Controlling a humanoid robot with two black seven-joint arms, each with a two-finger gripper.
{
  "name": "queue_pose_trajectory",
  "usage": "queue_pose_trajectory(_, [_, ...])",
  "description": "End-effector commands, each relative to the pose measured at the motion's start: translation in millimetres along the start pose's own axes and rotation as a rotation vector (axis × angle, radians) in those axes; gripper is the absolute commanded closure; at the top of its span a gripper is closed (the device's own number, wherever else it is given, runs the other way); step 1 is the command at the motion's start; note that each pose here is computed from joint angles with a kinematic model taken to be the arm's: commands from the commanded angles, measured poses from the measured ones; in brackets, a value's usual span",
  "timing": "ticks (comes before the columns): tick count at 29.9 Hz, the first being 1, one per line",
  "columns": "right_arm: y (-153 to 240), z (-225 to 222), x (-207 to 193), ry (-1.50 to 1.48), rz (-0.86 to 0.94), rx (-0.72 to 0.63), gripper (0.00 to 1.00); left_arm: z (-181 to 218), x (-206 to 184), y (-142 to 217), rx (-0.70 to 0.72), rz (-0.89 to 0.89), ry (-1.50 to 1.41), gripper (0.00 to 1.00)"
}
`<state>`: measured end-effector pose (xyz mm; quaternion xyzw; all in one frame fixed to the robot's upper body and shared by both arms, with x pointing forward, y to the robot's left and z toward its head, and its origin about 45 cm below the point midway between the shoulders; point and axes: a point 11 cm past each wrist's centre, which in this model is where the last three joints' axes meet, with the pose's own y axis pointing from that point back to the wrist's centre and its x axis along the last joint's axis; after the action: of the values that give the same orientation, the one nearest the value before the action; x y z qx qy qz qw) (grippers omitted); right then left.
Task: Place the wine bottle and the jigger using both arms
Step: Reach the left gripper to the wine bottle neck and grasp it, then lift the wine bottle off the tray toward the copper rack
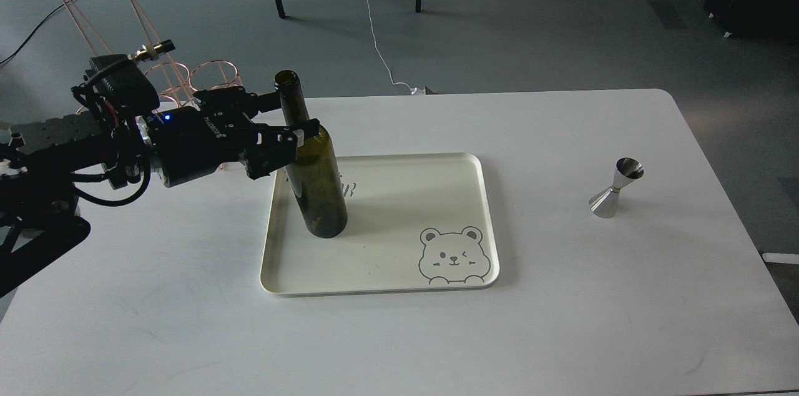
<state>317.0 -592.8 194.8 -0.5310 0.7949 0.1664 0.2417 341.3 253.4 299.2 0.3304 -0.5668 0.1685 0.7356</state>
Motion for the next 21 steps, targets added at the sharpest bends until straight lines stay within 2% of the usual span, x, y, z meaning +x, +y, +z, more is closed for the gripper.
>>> queue_pose_trajectory(1, [0.4,-1.7,1.6,0.007,0.003,0.001,0.01,-0.4,1.1,-0.1,0.000,0.005,0.000,0.47])
queue_pose_trajectory(6, [0.4,-2.7,2.1,0.010,0.003,0.002,0.01,-1.1,1.2,0.6,0.002,0.003,-0.001,0.63])
queue_pose_trajectory(11, [0.6,-1.7,2.0,0.010,0.003,0.000,0.00,-1.2,2.1,1.6,0.001,0.003,-0.003,0.75])
queue_pose_trajectory(18, [1.4,-2.7,6.6,0.021,0.016,0.004,0.01,-1.2,10.4,4.2,-0.003,0.020,-0.015,0.84])
queue_pose_trajectory(21, [1.4,-3.4,6.8,0.023,0.016,0.004,0.01,-5.5,26.8,9.7,0.009,0.057,-0.029,0.85])
